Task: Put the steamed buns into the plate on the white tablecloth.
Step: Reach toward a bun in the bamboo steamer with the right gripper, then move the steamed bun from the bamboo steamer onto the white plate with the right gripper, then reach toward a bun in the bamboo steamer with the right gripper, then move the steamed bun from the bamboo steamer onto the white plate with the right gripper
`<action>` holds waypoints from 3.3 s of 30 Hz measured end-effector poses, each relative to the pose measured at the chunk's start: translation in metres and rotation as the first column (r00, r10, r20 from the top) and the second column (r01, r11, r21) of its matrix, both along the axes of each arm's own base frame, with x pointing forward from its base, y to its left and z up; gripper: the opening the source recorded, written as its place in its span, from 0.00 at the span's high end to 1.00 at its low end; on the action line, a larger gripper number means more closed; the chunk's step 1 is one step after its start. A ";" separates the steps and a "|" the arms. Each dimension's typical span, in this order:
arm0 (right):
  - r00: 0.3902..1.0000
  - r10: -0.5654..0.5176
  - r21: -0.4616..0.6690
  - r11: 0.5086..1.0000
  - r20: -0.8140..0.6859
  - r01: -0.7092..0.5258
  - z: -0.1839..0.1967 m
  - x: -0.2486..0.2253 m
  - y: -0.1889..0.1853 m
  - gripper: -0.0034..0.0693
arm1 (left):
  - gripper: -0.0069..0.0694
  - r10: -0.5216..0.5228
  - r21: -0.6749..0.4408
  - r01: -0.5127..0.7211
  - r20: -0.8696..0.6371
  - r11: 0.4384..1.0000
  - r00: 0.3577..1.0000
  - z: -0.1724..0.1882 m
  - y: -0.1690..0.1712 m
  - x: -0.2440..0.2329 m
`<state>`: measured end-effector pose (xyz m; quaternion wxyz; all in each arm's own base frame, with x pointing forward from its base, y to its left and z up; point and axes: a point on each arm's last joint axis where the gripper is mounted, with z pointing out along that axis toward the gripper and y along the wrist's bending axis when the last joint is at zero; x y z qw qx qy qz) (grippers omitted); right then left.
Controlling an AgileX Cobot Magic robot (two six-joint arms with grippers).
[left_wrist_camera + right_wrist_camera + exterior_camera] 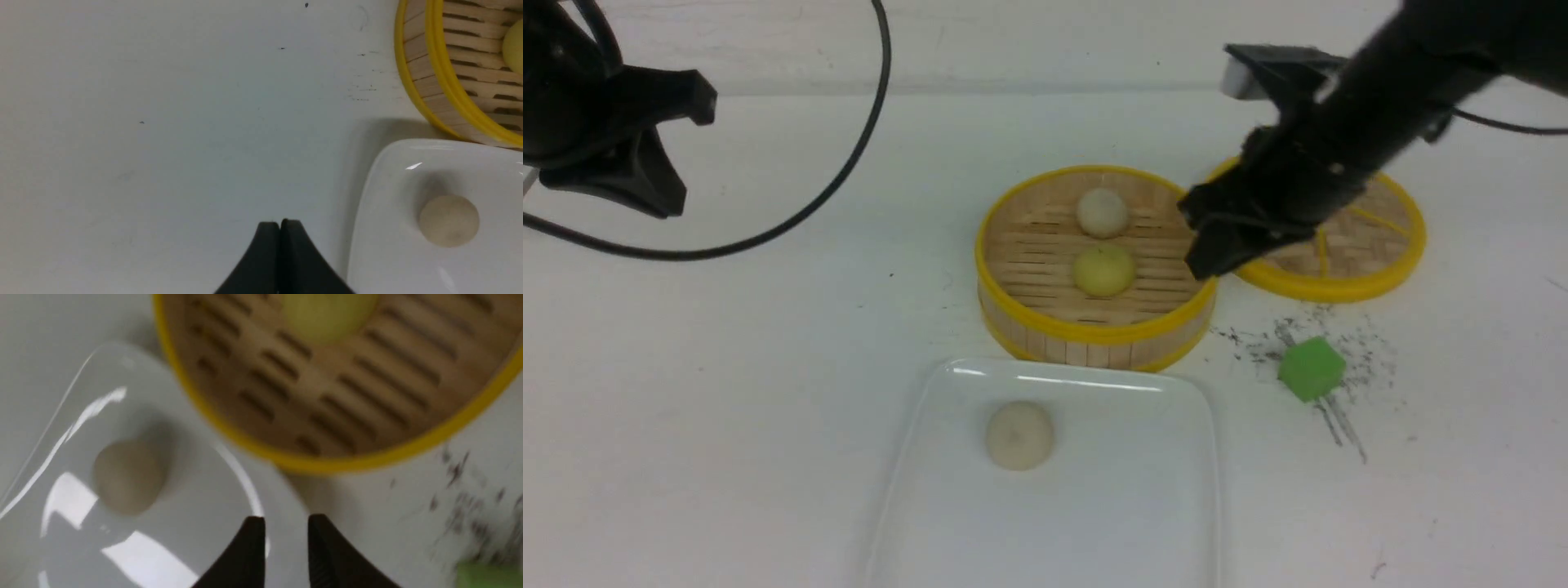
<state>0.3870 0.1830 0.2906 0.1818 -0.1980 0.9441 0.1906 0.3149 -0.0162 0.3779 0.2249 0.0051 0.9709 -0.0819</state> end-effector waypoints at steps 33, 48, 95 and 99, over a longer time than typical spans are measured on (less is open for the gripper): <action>0.965 -0.040 0.031 0.999 0.258 0.033 0.053 0.070 0.034 0.92 | 0.86 -0.001 0.029 0.001 -0.003 1.000 1.000 -0.001 0.002 0.001; 0.971 0.122 -0.171 0.972 -0.206 -0.158 -0.030 -0.098 0.061 0.88 | 0.84 0.001 0.051 0.001 -0.053 0.999 0.999 -0.018 0.004 0.013; 0.972 0.168 -0.033 0.986 0.163 -0.165 0.100 -0.065 0.033 0.93 | 0.81 -0.004 0.008 0.004 -0.086 1.000 0.996 -0.028 0.000 0.021; 0.954 0.273 -0.112 0.951 -0.121 -0.286 0.023 -0.120 0.045 0.91 | 0.81 -0.005 -0.005 0.005 -0.086 1.000 0.996 -0.028 -0.001 0.021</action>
